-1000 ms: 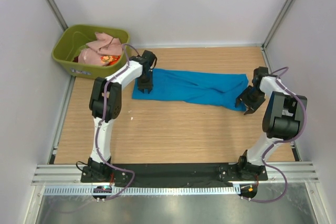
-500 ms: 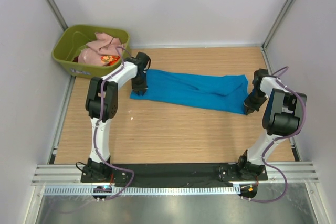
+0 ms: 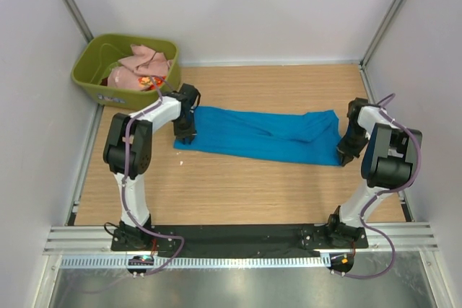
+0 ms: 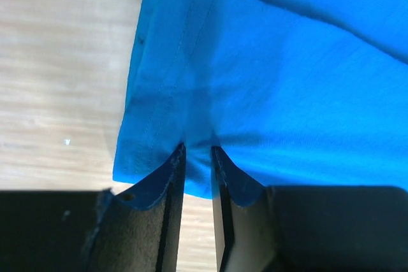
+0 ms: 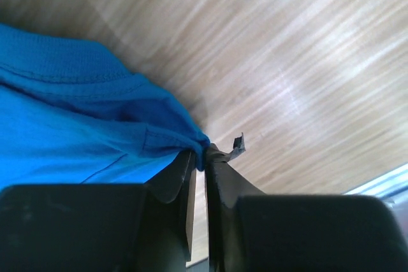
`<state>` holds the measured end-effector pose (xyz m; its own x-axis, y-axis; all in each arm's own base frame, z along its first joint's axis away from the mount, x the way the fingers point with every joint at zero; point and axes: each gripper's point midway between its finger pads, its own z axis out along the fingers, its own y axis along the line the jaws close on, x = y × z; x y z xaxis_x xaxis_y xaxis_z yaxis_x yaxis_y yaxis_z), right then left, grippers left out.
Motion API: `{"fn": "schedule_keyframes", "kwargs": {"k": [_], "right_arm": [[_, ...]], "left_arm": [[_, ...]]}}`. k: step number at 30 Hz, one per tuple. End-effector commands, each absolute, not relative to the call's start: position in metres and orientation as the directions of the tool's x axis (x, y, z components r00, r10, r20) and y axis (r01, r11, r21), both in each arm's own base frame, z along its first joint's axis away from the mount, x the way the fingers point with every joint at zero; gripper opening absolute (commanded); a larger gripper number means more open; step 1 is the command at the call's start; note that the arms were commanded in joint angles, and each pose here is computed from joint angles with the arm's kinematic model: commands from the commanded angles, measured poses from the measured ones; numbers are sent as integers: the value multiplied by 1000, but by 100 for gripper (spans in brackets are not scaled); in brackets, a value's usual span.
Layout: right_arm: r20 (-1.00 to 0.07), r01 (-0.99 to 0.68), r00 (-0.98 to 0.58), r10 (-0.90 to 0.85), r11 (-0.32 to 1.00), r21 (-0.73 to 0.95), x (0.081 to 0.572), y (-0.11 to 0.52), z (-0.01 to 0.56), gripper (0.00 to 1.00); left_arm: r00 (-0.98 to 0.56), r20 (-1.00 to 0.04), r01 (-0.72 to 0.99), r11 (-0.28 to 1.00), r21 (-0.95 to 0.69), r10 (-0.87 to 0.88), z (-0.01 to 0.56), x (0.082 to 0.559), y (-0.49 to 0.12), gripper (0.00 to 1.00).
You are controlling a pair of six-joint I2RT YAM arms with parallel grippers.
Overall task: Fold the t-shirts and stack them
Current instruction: Fold the tshirt
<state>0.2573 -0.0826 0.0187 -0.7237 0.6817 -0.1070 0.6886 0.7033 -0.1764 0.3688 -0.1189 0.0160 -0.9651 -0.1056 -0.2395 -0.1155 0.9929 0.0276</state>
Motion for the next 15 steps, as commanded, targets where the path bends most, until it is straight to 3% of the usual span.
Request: {"fn": "schedule_keyframes", "kwargs": {"k": [1, 2, 5, 7, 9, 15], "right_arm": [[-187, 688, -725, 663, 688, -229, 257, -104, 54, 16], [-201, 675, -738, 645, 703, -222, 258, -102, 66, 20], [-280, 634, -761, 586, 764, -123, 282, -84, 101, 43], [-311, 600, -768, 560, 799, -41, 298, -64, 116, 50], [-313, 546, -785, 535, 836, 60, 314, -29, 122, 56], [-262, 492, -819, 510, 860, 135, 333, 13, 104, 58]], "left_arm": [[-985, -125, -139, 980, 141, -122, -2, 331, -87, 25], [-983, -135, -140, 981, 131, -122, 3, 333, -89, 26], [-975, -193, -130, 989, 74, -114, 31, 342, -100, 35], [-971, -212, -120, 992, 48, -108, 43, 342, -107, 42], [-968, -226, -117, 992, 37, -106, 52, 340, -110, 44], [-941, -318, -131, 991, 31, -114, 79, 339, -104, 46]]}}
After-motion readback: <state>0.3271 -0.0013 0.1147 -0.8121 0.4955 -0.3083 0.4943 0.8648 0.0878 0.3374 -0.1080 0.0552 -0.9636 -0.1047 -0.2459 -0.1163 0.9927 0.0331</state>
